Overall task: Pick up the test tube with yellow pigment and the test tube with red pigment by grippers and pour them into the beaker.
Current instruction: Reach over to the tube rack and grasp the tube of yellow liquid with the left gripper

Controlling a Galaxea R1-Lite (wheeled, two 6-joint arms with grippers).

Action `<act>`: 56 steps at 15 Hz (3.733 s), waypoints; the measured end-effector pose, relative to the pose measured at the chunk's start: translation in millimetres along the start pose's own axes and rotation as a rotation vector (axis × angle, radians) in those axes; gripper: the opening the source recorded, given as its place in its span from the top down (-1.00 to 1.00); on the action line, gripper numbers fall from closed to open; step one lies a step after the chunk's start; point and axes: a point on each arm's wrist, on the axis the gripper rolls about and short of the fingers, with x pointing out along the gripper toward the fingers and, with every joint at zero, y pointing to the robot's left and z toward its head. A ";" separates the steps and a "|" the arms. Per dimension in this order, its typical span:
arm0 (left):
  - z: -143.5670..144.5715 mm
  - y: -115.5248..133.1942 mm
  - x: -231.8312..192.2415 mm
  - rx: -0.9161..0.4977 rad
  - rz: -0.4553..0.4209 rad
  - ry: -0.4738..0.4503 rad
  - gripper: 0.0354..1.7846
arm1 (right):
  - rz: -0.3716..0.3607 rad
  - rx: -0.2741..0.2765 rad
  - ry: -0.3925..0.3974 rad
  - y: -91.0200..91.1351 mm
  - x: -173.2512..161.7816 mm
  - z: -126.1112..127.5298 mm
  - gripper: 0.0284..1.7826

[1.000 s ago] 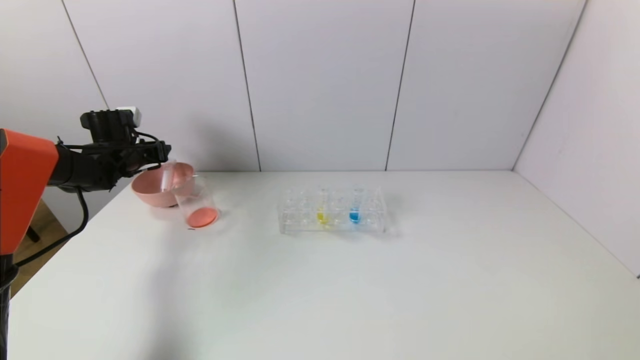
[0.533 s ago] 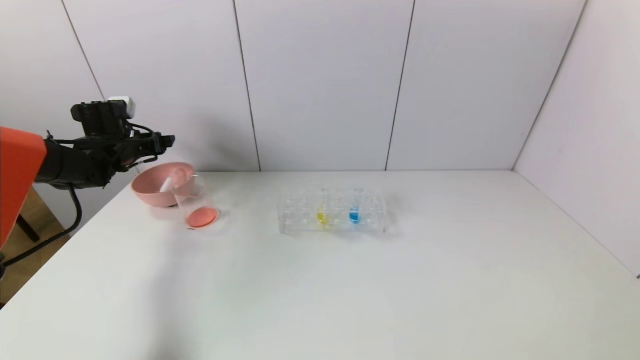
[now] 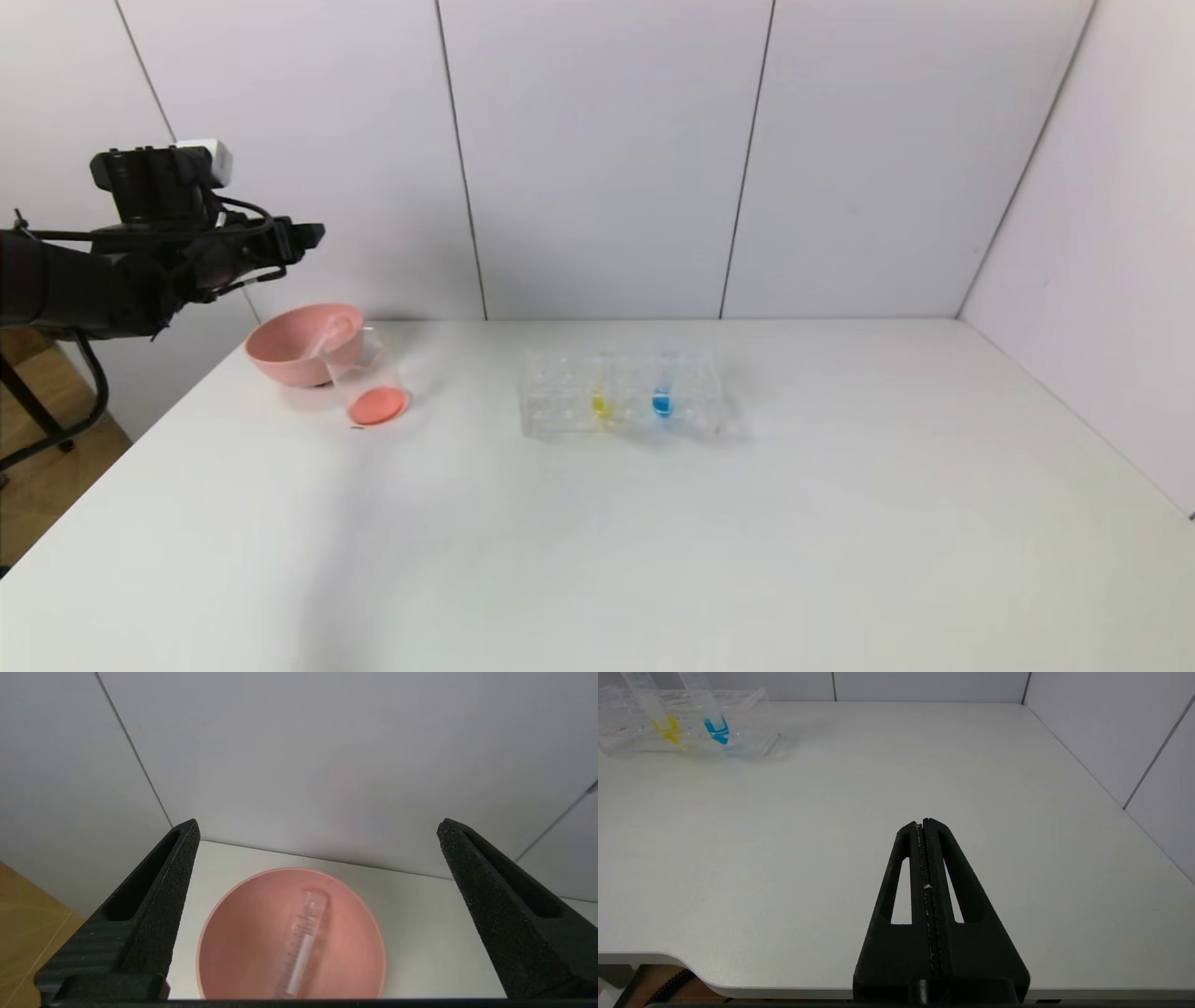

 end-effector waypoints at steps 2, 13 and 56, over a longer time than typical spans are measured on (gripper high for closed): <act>9.0 -8.1 -21.0 0.006 -0.021 -0.007 -0.99 | 0.000 0.000 0.000 0.0 0.0 0.0 0.91; 13.6 -69.2 -143.7 0.033 -0.234 0.007 -0.99 | 0.000 0.000 0.000 0.0 0.0 0.0 0.91; -162.8 -268.9 -114.6 0.050 -0.521 -0.089 -0.99 | 0.000 0.000 0.000 0.0 0.0 0.0 0.91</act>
